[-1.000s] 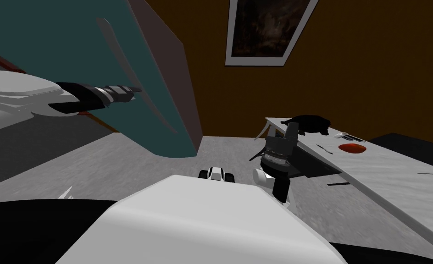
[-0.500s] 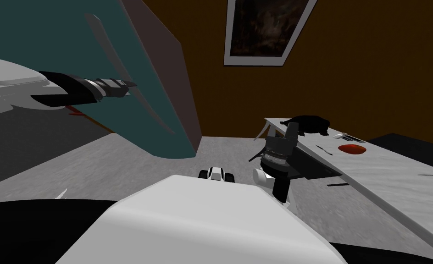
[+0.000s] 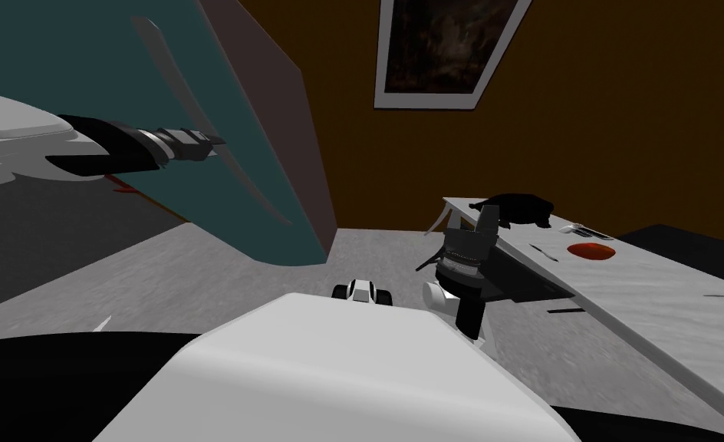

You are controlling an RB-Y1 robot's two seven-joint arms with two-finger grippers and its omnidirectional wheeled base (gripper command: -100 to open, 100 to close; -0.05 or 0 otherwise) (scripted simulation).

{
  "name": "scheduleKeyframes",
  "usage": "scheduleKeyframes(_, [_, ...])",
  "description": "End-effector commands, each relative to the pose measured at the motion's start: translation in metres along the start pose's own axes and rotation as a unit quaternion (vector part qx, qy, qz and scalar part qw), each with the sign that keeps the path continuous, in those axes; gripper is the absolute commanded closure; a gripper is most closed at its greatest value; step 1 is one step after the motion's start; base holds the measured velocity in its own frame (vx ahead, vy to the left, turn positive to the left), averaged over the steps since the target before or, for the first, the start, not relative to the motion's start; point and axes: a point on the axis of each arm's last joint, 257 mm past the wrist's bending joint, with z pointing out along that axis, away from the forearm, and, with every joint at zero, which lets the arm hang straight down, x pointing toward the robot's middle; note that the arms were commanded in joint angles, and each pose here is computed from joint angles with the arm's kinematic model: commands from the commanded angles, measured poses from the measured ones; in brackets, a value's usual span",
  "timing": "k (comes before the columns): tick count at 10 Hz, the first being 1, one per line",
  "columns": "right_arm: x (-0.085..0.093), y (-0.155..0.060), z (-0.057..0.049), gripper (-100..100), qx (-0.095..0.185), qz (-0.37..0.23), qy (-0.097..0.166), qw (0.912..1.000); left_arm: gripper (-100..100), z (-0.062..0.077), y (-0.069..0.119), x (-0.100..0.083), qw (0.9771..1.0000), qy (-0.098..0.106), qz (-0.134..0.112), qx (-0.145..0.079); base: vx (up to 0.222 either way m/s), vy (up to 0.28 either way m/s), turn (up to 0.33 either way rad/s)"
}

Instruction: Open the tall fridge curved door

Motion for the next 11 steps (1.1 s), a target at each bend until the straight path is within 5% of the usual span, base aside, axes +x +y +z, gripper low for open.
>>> scheduleKeyframes(1, [0.0,0.0,0.0,0,0.0,0.0,0.0,1.0,100,0.003,-0.026,0.014,0.9993,0.019,-0.001,0.033,-0.293,0.227,-0.025])
scheduleKeyframes(3, [0.0,0.0,0.0,0,0.0,0.0,0.0,1.0,100,0.003,-0.026,0.014,0.9993,0.019,-0.001,0.033,-0.188,0.126,-0.038])
scheduleKeyframes(5, [0.0,0.0,0.0,0,0.0,0.0,0.0,1.0,100,0.004,-0.053,0.028,0.997,0.038,-0.001,0.067,-0.198,0.138,0.024])
scheduleKeyframes(7, [0.0,0.0,0.0,0,0.0,0.0,0.0,1.0,100,0.005,-0.052,0.031,0.997,0.041,-0.001,0.065,-0.199,0.126,-0.042])
scheduleKeyframes(11, [0.0,0.0,0.0,0,0.0,0.0,0.0,1.0,100,0.004,-0.053,0.028,0.997,0.038,-0.001,0.067,0.011,-0.017,0.014])
